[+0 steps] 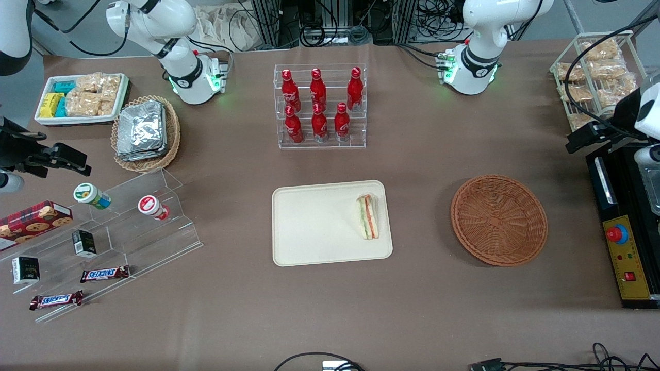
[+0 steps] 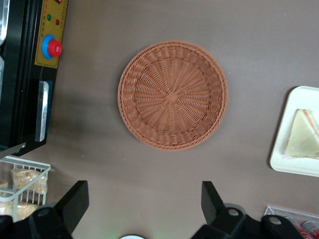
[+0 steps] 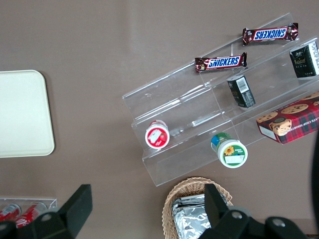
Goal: Place sandwich from basket to tray
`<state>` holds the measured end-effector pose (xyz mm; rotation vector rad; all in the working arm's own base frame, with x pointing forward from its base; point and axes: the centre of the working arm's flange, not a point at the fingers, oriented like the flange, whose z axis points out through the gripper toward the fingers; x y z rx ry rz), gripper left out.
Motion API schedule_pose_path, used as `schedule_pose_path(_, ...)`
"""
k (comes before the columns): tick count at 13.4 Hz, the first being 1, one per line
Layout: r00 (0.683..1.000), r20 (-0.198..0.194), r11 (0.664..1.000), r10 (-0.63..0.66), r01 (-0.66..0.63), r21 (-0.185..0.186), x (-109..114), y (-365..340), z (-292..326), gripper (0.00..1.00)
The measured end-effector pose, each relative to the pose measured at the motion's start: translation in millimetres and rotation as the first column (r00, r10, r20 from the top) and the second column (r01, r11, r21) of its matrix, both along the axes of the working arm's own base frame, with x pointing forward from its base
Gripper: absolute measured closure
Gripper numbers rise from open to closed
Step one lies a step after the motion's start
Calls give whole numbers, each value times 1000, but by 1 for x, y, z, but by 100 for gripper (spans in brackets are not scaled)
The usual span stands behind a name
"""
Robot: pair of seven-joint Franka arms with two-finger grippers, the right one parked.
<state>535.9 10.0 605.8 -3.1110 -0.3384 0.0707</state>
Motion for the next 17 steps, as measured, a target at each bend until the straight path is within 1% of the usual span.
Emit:
schedule_pose_path(2,1000,9,1000,0,0,-5,1,0,0,0)
schedule_pose_path(7,1000,4,1000,0,0,-6,1,-1,-1,0)
schedule_pose_path(9,1000,-4,1000,1,-1,-6,0,0,-1,0)
schedule_pose_path(13,999,-32,1000,1,-1,-8,-1,0,0,0)
schedule_pose_path(17,999,-41,1000,1,-1,-9,0,0,-2,0)
